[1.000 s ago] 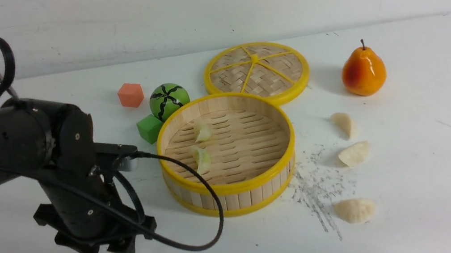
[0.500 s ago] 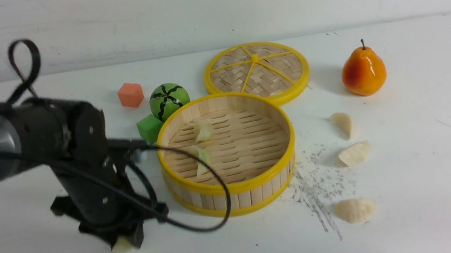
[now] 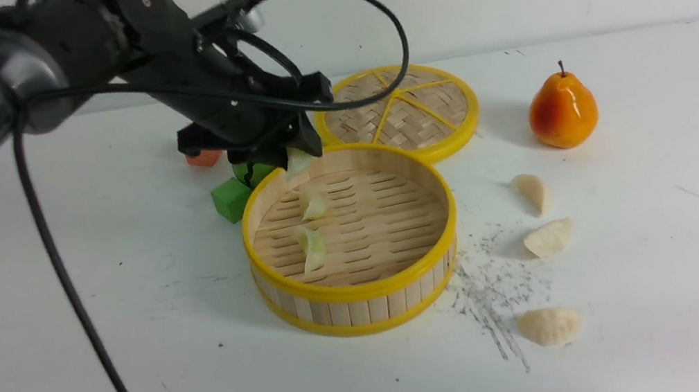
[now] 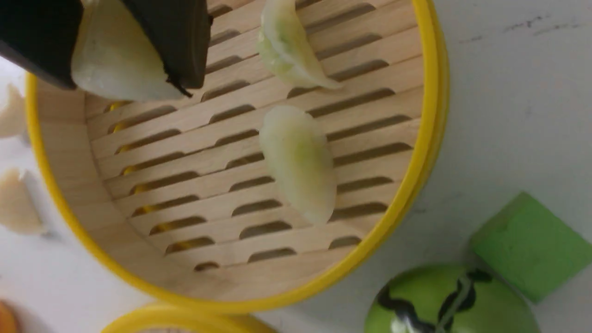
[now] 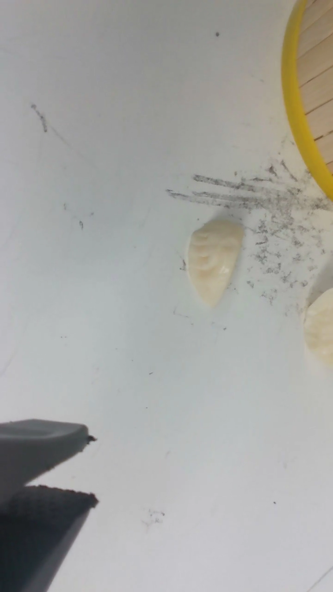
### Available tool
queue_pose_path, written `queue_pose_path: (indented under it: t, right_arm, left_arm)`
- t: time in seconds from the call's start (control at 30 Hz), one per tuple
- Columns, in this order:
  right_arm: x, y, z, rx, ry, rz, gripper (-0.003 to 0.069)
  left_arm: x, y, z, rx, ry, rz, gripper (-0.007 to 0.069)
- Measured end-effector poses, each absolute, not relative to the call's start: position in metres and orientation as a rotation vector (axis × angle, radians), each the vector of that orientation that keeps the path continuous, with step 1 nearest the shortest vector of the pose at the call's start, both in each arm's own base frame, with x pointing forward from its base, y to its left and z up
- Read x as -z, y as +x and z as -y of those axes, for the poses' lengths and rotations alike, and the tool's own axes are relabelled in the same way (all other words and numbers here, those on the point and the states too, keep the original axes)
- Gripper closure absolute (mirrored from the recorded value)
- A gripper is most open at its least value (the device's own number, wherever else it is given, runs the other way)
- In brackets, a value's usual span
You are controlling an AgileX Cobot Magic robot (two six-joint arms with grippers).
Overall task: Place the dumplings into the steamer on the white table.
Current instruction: 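Place the dumpling into the bamboo steamer basket with the left gripper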
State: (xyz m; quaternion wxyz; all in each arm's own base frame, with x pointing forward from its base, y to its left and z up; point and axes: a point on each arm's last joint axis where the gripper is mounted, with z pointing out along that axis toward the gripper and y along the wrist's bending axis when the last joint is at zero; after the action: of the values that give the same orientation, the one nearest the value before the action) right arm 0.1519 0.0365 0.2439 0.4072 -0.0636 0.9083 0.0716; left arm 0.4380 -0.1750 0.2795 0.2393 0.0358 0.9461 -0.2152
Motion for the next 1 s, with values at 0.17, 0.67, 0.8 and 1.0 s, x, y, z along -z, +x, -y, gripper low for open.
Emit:
queue_pose_path:
  t: [0.17, 0.67, 0.8, 1.0]
  right_arm:
    - [-0.244, 0.152, -0.037, -0.181, -0.160, -2.290, 0.0500]
    - [-0.244, 0.152, -0.036, -0.173, -0.167, -2.290, 0.0494]
    - [-0.244, 0.152, -0.036, -0.173, -0.167, -2.290, 0.0491]
    - [-0.244, 0.152, -0.036, -0.173, -0.167, -2.290, 0.0488]
  left_arm:
    - [-0.239, 0.441, 0.188, 0.577, 0.128, -2.759, 0.0373]
    - [-0.220, 0.423, 0.208, 0.477, 0.268, -2.932, 0.0373]
    - [-0.209, 0.426, 0.206, 0.415, 0.283, -2.954, 0.0372]
    - [-0.208, 0.425, 0.205, 0.393, 0.325, -2.974, 0.0249]
